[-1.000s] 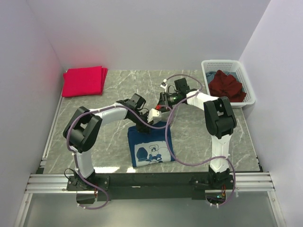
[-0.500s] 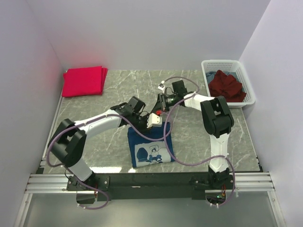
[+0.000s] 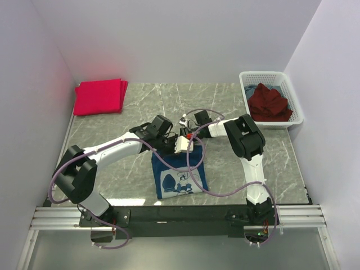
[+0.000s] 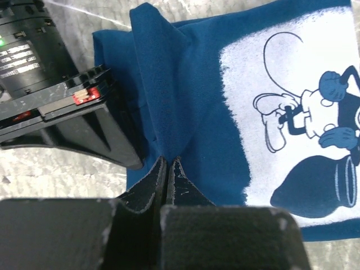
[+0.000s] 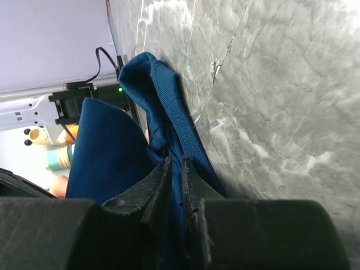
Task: Fold and stack the t-shirts
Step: Fold the tshirt
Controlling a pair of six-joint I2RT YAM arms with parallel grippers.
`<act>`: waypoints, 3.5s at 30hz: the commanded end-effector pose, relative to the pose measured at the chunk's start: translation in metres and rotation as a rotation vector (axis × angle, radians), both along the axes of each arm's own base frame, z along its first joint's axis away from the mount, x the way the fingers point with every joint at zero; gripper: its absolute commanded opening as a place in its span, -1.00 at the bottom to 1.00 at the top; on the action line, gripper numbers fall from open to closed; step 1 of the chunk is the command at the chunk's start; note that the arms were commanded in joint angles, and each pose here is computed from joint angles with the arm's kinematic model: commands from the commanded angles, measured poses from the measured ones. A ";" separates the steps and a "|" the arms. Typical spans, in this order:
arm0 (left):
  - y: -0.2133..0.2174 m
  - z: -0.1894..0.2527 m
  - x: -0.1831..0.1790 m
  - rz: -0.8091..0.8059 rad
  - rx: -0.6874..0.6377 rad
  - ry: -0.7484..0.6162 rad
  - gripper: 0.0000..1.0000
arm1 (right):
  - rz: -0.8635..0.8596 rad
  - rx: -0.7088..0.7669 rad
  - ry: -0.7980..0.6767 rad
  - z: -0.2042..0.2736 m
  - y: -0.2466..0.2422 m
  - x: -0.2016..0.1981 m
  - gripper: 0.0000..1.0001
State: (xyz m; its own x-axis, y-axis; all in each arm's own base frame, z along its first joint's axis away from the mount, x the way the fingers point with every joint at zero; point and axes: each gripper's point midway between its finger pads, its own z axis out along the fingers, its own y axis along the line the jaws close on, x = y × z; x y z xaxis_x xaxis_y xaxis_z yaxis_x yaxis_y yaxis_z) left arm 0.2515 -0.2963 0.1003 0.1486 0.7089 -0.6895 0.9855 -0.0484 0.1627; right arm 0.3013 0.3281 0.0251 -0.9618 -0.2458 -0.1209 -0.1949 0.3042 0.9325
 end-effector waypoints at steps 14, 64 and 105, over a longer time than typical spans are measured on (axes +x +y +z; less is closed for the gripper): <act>-0.006 0.050 0.057 0.016 -0.047 -0.218 -0.99 | 0.025 -0.027 0.061 -0.026 -0.009 -0.020 -0.62; 0.076 -0.006 0.035 0.980 -0.322 0.820 -0.09 | -0.178 -0.340 -0.316 0.062 -0.114 0.019 0.09; 0.105 -0.030 0.061 1.095 -0.285 0.787 -0.99 | -0.251 -0.346 -0.257 0.040 -0.111 0.046 -1.00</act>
